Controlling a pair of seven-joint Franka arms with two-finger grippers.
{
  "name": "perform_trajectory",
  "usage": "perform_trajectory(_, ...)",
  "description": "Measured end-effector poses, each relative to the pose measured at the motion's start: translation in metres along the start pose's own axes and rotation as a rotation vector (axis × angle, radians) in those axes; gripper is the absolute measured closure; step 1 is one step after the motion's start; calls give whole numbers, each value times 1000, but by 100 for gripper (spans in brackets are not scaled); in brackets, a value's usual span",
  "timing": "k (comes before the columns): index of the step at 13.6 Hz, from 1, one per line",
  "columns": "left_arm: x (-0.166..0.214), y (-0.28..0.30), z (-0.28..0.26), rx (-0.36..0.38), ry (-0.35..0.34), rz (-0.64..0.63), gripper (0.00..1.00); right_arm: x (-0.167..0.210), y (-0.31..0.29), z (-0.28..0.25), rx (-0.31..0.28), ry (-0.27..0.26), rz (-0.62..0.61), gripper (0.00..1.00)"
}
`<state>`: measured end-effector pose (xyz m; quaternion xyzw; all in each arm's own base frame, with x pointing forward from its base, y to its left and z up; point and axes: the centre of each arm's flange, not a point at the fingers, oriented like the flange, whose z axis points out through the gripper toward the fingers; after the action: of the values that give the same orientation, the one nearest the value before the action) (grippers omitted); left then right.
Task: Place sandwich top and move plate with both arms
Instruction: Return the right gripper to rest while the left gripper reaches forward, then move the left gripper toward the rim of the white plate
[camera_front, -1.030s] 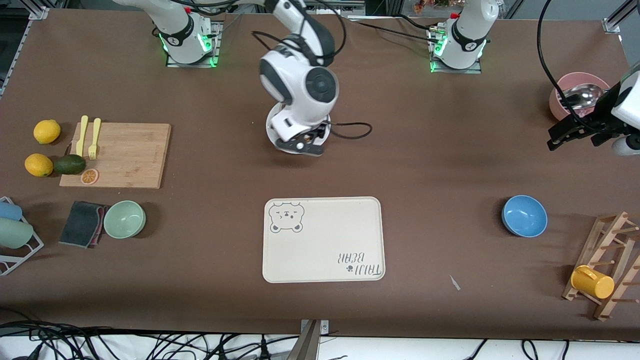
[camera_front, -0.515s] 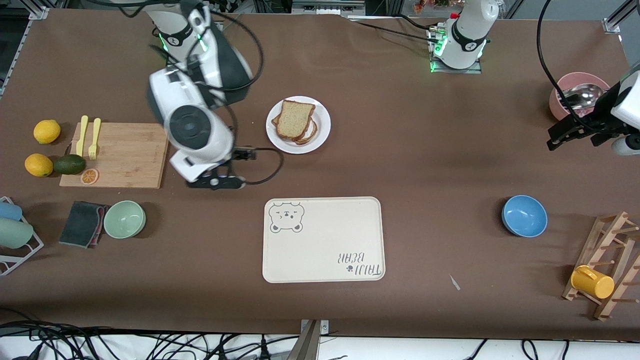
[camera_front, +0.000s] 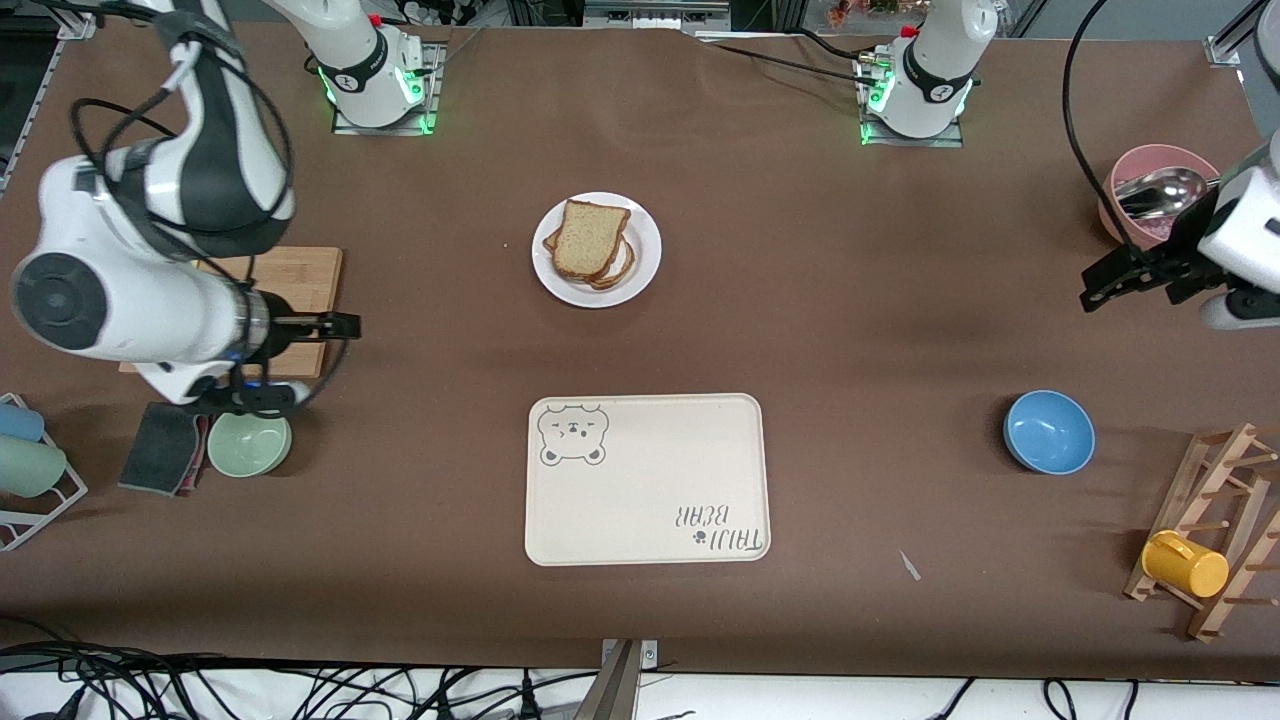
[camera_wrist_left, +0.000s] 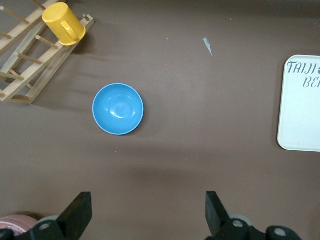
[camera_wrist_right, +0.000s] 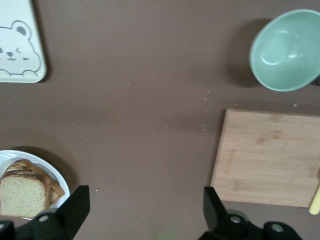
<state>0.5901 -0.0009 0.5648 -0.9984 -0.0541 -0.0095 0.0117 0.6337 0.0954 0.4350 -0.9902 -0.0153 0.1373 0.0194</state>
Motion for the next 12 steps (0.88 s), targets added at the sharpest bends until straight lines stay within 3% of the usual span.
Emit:
perform_trajectory(1,5,1,13,2,-18,2,0,-4,14,-2,8,13,19,0)
perform_trajectory(6,19,24,68,-76,-70,4,0,-45,86,-57,44,196,120,0)
perform_trajectory(9,21,32,95,-152,-77,-22,0,-84,117,-113,17,310,150,0)
perform_trajectory(12,16,53,124,-245,-97,-44,0,-113,118,-137,-6,319,143,0)
